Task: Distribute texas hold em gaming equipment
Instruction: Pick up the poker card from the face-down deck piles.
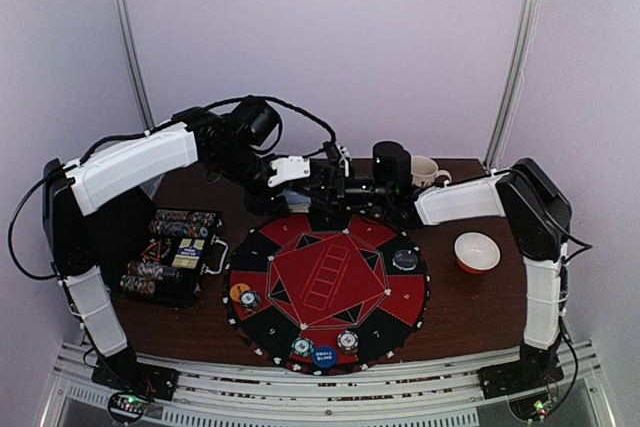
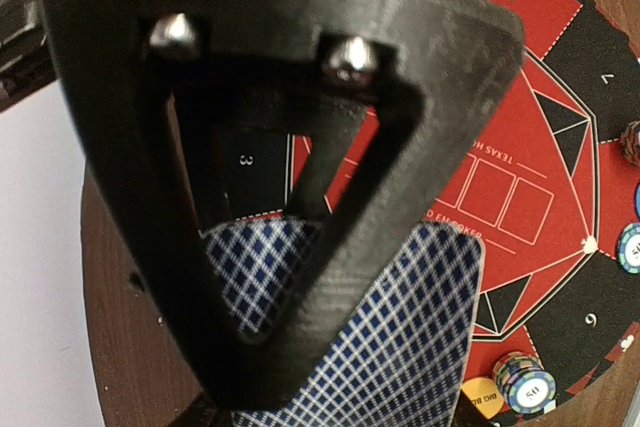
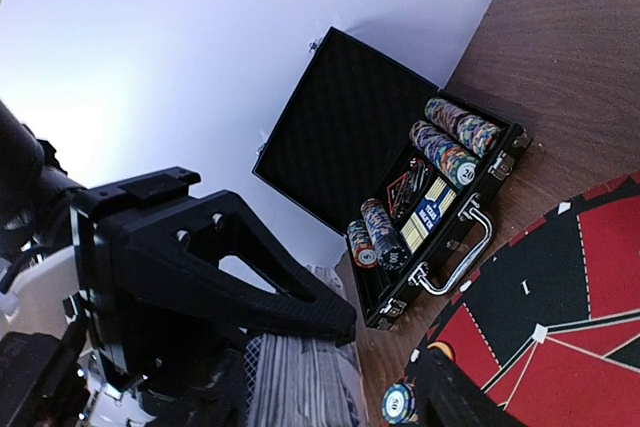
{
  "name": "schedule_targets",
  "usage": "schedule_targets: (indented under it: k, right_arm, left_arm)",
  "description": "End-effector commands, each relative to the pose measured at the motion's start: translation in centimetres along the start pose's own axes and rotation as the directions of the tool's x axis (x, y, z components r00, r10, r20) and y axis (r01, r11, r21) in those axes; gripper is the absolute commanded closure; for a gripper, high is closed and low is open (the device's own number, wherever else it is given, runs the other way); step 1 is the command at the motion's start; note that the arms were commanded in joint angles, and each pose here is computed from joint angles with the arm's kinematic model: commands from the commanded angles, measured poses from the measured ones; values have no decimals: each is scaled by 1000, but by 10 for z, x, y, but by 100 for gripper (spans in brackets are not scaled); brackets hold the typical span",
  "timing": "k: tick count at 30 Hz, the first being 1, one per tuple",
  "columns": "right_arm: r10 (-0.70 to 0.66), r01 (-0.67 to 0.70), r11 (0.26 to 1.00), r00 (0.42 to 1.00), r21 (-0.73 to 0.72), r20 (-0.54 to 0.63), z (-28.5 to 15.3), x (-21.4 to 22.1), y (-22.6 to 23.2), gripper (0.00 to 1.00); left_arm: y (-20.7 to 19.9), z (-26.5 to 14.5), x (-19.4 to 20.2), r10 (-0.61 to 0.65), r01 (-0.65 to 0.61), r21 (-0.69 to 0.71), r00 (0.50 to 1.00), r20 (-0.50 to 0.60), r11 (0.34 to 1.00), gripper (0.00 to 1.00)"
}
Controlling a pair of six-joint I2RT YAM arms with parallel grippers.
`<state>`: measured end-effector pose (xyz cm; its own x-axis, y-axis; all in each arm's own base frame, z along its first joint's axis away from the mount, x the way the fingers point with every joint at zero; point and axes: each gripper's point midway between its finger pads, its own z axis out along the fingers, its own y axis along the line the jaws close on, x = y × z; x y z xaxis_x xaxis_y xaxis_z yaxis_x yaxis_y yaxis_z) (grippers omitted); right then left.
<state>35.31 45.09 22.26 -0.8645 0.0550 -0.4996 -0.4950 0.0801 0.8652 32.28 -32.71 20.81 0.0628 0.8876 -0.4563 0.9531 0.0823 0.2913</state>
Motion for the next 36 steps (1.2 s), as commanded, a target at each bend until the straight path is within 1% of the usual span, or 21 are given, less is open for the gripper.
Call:
schedule_targets:
  k: [1,3,5,6,7,9,11,13,15,16,17,18,21,22,24,25,27,30,33,36]
  right_arm:
    - [-28,24,996,998,-83,-50,12,5,23,51]
    - [-28,22,996,998,-90,-61,12,7,24,64]
    - [-28,20,995,997,-97,-73,12,10,25,82]
    - [-28,20,995,996,-102,-80,11,11,26,92]
    - [-28,18,994,996,-106,-87,11,12,27,100]
    - [-28,17,994,995,-111,-98,11,14,29,100]
    - [-32,20,993,994,-117,-107,10,16,31,100]
    - [-39,25,992,993,-122,-110,10,16,35,100]
    - [-47,33,992,993,-122,-112,9,16,37,100]
    - [-48,35,993,992,-117,-115,9,16,37,100]
    - [-54,40,993,991,-114,-119,8,17,37,100]
    - [-57,44,993,991,-108,-121,8,17,36,100]
    - [-72,61,994,990,-92,-119,7,17,35,100]
    - [-71,61,995,990,-84,-119,7,17,33,100]
    - [-78,71,995,990,-66,-115,7,16,30,100]
    - [-83,76,995,990,-58,-113,6,16,29,97]
    - [-97,93,995,989,-39,-108,6,15,28,84]
    - [-110,111,994,987,2,-117,4,16,23,71]
    - [-116,122,991,986,49,-119,-1,15,16,64]
    - [-109,118,989,988,86,-106,-8,12,9,61]
  left_arm:
    - [9,-17,-14,10,-8,-53,999,44,999,50]
    - [12,-15,-11,8,-6,-71,1000,29,997,51]
    - [13,-13,-7,9,-8,-81,1000,14,997,51]
    - [13,-11,-5,7,-7,-84,1000,6,996,49]
    - [14,-10,-3,7,-7,-90,1000,0,996,43]
    - [15,-5,2,2,-4,-99,1000,-17,995,25]
    - [12,2,7,6,-9,-88,999,-35,996,15]
    - [9,8,11,10,-14,-75,999,-47,997,11]
    - [7,14,15,16,-19,-65,998,-60,998,10]
    - [7,16,16,14,-18,-64,998,-65,998,11]
    - [7,17,16,16,-20,-63,998,-66,998,14]
    - [7,17,15,16,-20,-62,998,-62,998,19]
    - [6,14,7,19,-20,-50,999,-26,999,37]
    - [6,13,5,20,-21,-50,1000,-16,999,39]
    - [6,10,1,20,-20,-54,1000,5,998,40]
    - [6,9,0,20,-19,-53,1000,11,998,42]
    - [6,9,1,19,-18,-57,1000,8,998,45]
    - [7,9,4,13,-14,-67,1000,-8,998,49]
    - [11,6,3,12,-12,-93,1000,-1,996,53]
    - [13,3,2,15,-13,-117,1000,14,993,55]
